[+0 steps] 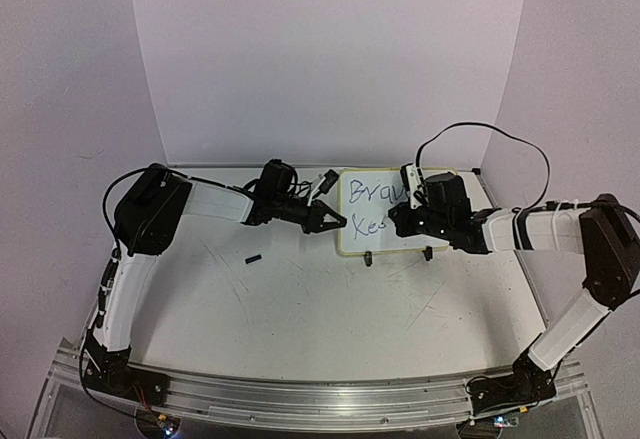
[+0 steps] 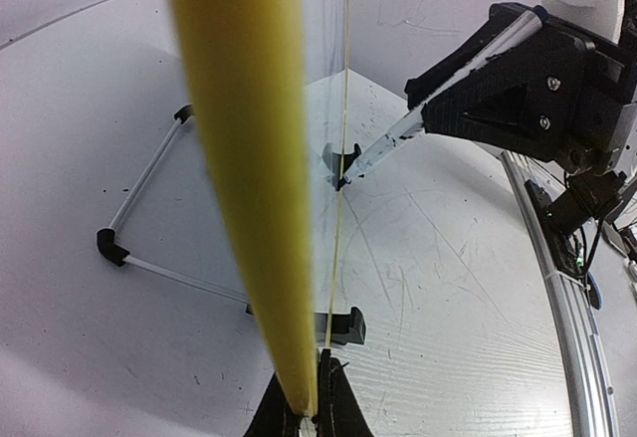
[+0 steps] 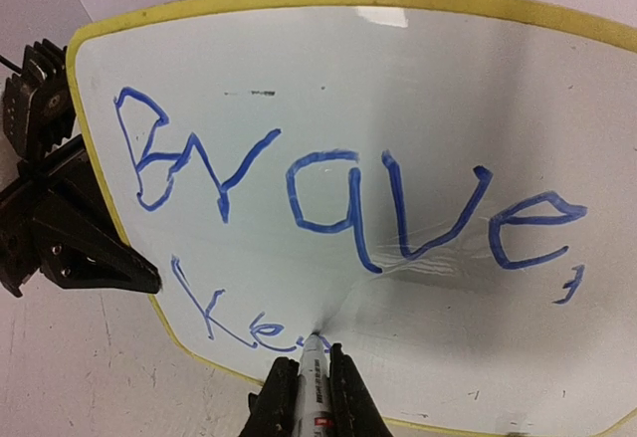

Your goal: Write a sentence on the whiteboard

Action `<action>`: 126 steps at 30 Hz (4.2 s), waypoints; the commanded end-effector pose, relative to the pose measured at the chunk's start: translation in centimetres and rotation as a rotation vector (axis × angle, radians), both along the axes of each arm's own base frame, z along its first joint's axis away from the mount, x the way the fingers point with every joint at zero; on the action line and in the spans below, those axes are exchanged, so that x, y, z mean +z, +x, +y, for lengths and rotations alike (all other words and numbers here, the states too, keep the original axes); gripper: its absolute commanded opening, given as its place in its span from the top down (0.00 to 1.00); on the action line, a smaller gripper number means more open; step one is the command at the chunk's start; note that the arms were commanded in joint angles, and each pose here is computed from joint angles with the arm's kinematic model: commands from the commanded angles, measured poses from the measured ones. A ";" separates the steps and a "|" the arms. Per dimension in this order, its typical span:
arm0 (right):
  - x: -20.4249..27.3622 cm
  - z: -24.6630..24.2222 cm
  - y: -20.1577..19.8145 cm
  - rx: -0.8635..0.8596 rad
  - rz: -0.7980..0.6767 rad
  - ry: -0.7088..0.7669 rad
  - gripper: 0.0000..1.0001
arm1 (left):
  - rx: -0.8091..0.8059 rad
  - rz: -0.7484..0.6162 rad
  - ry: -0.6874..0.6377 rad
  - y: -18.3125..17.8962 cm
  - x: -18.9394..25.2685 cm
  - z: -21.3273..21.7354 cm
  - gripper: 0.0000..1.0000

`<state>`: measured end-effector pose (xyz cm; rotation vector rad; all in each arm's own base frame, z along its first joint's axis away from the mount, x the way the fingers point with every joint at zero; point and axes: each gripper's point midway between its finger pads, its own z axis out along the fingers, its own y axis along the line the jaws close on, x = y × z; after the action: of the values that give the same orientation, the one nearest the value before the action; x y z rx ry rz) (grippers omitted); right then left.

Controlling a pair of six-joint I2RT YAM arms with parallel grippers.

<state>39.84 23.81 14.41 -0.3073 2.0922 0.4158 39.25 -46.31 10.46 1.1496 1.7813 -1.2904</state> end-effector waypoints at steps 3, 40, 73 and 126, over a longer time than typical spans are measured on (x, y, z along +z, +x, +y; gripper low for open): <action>1.1 1.3 1.6 0.000 -0.039 0.037 1.00 | 0.080 0.005 0.158 1.1 -4.8 1.7 1.00; 5.5 -0.8 -2.2 0.029 -0.139 0.060 1.00 | 0.085 0.006 0.167 1.1 -5.0 1.8 1.00; 4.1 -1.0 -0.5 0.025 -0.107 0.040 1.00 | 0.103 -0.024 0.192 1.7 -5.0 1.9 1.00; -2.2 -2.7 -0.8 -0.060 0.046 -0.053 1.00 | 0.098 -0.028 0.192 1.6 -4.8 1.9 1.00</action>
<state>39.09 21.69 13.39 -0.3012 2.1261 0.3557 39.41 -46.44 10.59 1.1786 1.7564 -1.2546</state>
